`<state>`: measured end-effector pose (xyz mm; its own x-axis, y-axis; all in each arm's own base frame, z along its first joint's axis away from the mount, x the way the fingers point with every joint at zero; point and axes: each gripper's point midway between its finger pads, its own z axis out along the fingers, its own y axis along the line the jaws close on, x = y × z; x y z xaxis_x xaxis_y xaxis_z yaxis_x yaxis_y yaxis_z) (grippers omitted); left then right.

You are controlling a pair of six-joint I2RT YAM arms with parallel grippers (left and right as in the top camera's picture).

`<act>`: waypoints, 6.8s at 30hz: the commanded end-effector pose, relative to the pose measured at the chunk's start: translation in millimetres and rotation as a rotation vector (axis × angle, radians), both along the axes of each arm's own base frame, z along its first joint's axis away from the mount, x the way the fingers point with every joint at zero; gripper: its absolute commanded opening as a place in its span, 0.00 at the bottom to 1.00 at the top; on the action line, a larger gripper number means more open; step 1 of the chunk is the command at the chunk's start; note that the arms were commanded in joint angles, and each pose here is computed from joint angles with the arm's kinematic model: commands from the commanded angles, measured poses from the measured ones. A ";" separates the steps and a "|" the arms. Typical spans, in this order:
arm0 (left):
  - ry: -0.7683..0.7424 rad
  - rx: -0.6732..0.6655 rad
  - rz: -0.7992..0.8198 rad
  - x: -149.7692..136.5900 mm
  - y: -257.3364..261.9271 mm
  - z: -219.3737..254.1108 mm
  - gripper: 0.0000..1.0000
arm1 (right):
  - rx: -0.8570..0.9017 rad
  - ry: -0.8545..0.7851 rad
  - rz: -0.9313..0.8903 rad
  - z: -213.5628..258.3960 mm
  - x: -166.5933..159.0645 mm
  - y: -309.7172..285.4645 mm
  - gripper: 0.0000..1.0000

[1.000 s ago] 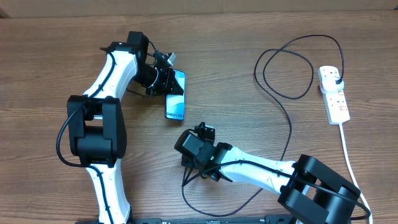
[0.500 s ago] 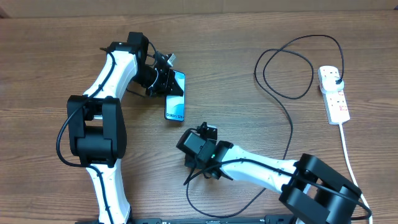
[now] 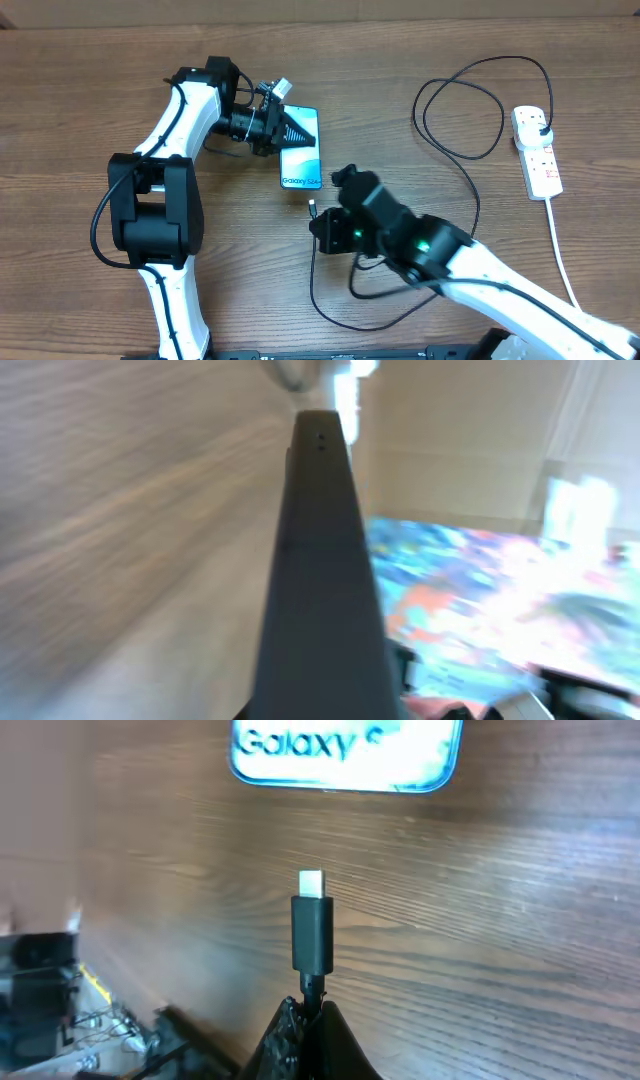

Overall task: Plug charger to phone and switch on socket
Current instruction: 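Lift the plug with the right gripper toward the phone's bottom port, then align the plug under the phone's port with the right gripper, then push the plug up into the phone's port with the right gripper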

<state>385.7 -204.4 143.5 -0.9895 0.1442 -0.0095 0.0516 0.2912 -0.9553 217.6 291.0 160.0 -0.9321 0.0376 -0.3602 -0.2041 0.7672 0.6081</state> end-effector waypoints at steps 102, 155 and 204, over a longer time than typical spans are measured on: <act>-0.088 -0.282 0.000 -12.7 -9.9 51.9 0.04 | 0.137 -0.186 0.053 6.3 5.1 19.3 0.04; -0.038 -0.280 0.016 -11.2 -7.7 52.6 0.04 | 0.114 -0.239 -0.075 20.6 27.3 9.3 0.04; -0.020 -0.310 0.049 -6.9 -0.9 58.7 0.04 | 0.243 -0.249 -0.118 45.2 42.7 13.3 0.04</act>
<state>381.6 -199.2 193.1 -0.9951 0.0793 -0.0589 0.0605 0.0177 -0.9980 247.8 304.2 180.4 -0.8321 0.1798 -0.5246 -0.2931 0.6605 0.6912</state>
